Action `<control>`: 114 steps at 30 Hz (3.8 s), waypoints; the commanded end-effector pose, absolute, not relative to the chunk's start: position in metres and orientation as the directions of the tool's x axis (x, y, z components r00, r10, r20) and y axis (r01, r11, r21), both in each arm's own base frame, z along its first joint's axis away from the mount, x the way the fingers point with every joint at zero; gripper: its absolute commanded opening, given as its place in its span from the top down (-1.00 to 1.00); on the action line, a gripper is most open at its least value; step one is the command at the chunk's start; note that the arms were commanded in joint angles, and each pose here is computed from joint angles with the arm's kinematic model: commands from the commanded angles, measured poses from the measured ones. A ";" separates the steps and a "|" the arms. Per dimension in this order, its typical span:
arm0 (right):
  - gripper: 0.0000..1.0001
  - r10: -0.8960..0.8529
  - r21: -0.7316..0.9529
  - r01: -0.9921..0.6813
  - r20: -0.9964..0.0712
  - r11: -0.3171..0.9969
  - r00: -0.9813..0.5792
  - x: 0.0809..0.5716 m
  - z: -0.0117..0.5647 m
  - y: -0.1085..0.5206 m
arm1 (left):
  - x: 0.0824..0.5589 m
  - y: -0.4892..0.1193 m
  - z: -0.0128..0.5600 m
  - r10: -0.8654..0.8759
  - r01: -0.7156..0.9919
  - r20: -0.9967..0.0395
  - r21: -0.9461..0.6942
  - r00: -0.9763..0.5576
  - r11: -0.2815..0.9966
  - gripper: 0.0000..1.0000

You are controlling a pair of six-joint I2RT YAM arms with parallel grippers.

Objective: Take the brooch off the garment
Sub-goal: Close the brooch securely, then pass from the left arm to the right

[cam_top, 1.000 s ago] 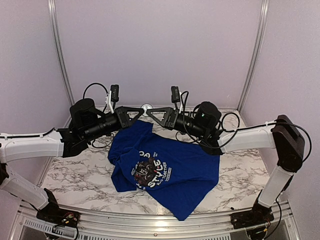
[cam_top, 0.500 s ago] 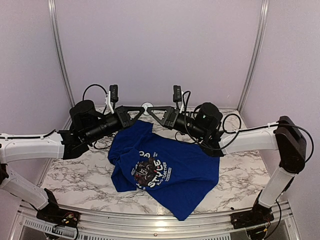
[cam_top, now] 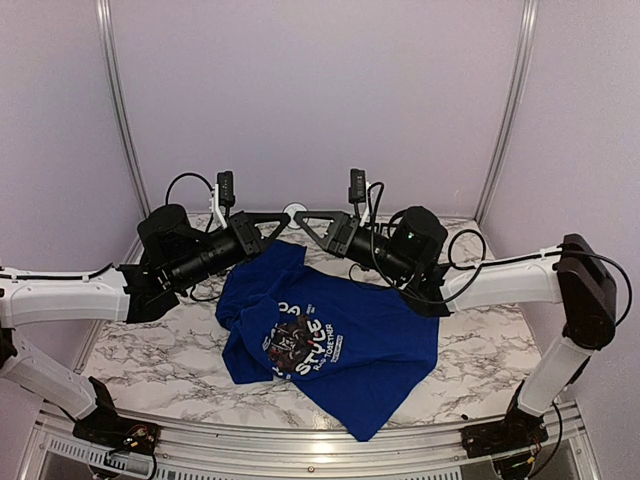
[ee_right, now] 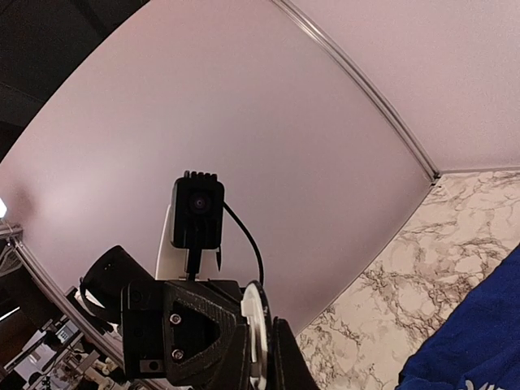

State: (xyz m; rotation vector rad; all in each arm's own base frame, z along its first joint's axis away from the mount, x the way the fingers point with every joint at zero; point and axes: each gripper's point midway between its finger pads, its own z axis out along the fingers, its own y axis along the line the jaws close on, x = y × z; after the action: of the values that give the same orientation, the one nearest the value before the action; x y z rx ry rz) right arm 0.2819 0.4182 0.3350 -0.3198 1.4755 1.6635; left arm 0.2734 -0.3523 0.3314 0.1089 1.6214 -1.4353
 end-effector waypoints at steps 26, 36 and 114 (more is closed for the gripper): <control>0.77 0.513 0.658 -0.706 -0.714 0.261 -0.476 0.301 0.342 0.398 | 0.239 -0.371 0.336 -0.421 0.668 -0.701 -0.700 -0.576 0.253 1.00; 0.81 0.550 0.657 -0.702 -0.706 0.274 -0.446 0.304 0.351 0.391 | 0.236 -0.370 0.335 -0.429 0.673 -0.714 -0.687 -0.554 0.274 1.00; 0.10 0.216 0.738 -0.658 -0.674 0.150 -0.706 0.265 0.398 0.399 | 0.247 -0.330 0.380 0.569 0.252 -0.525 0.835 0.634 0.489 1.00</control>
State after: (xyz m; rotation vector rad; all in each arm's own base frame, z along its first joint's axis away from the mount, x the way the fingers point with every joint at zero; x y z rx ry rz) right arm 0.2664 0.3899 0.3985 -0.4032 1.6828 1.5837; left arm 0.2400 -0.3373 0.3805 1.0682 1.0093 -0.0887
